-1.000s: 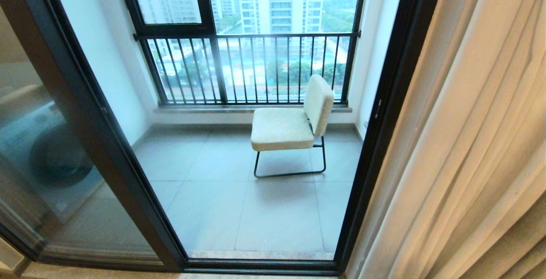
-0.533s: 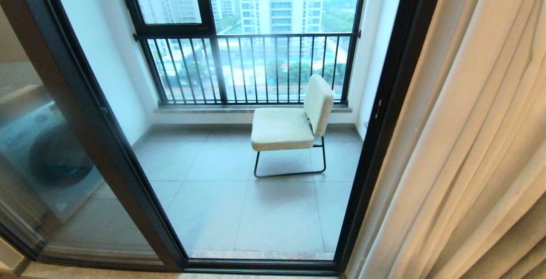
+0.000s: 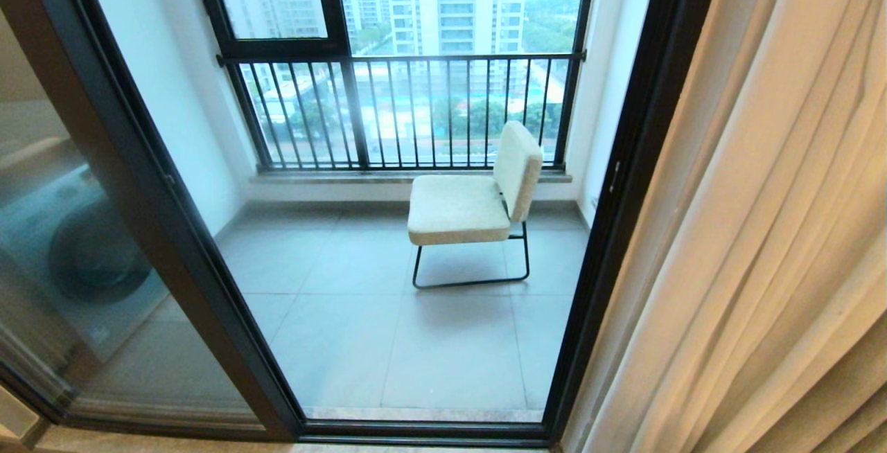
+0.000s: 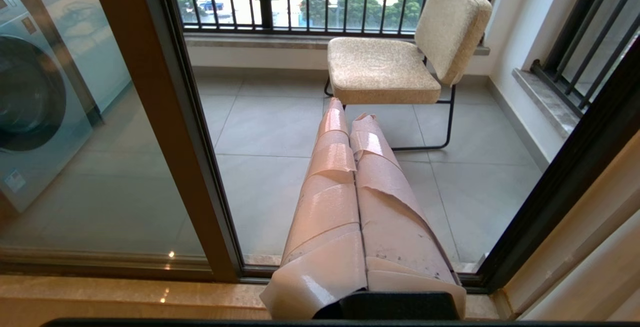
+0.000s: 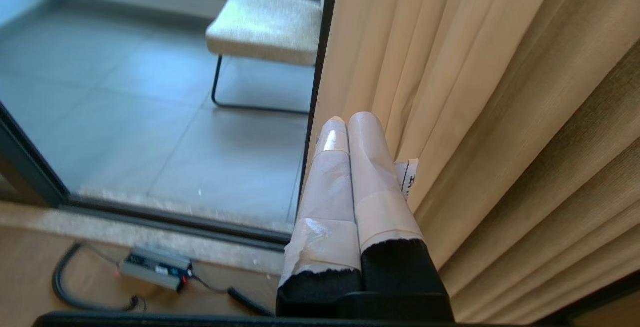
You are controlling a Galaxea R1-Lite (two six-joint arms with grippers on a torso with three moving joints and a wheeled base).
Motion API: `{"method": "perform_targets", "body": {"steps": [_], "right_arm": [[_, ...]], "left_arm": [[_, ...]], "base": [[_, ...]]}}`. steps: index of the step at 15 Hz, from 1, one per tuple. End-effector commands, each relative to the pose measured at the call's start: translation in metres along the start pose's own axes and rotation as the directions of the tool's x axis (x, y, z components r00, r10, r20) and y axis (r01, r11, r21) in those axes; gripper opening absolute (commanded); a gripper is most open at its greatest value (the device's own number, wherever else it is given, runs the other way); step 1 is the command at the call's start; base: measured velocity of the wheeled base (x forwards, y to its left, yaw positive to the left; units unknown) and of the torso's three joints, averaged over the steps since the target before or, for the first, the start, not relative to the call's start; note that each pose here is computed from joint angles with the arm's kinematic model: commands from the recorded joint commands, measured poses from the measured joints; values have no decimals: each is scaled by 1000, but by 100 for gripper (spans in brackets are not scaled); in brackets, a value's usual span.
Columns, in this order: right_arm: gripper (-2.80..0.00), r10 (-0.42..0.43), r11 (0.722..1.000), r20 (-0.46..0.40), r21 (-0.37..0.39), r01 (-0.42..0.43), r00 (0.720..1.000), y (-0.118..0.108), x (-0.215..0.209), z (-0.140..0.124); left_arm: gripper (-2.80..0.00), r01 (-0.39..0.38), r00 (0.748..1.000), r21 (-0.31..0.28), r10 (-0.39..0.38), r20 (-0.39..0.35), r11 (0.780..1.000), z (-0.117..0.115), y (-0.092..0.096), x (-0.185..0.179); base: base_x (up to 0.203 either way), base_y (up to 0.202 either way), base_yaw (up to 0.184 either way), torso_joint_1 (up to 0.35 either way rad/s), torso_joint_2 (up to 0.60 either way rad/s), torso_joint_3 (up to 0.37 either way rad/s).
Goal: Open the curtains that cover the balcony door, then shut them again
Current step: Pull the inner curtains open on both sides
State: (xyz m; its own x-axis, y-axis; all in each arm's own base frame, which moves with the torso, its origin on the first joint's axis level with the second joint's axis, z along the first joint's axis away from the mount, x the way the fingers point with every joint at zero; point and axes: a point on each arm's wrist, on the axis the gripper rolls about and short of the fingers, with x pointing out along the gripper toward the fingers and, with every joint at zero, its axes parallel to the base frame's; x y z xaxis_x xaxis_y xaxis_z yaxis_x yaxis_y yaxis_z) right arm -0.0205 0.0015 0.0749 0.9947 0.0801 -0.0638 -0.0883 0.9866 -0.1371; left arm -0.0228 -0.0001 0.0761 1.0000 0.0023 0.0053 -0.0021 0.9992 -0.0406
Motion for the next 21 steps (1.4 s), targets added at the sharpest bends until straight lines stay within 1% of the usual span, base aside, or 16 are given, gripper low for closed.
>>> {"method": "perform_targets", "body": {"steps": [1,6,9,11,21], "right_arm": [[-280,-6,1000,38,16,5,999,0,-3,-1],[-280,-7,1000,47,16,6,999,0,-3,0],[-280,-32,997,57,66,28,998,0,-2,0],[-280,-33,996,58,83,29,998,0,-2,0],[-280,-33,996,58,86,28,998,0,-2,0]], "left_arm": [[-280,-1,1000,-1,1,1,1000,0,0,0],[-280,-1,1000,-1,1,1,1000,0,0,0],[-280,-2,1000,-1,2,1,1000,0,0,0],[-280,-1,1000,-1,1,1,1000,0,0,0],[-280,-1,1000,-1,1,1,1000,0,0,0]], "base": [[0,0,0,0,0,0],[0,0,0,0,0,0],[0,0,0,0,0,0],[0,0,0,0,0,0],[0,0,0,0,0,0]]}}
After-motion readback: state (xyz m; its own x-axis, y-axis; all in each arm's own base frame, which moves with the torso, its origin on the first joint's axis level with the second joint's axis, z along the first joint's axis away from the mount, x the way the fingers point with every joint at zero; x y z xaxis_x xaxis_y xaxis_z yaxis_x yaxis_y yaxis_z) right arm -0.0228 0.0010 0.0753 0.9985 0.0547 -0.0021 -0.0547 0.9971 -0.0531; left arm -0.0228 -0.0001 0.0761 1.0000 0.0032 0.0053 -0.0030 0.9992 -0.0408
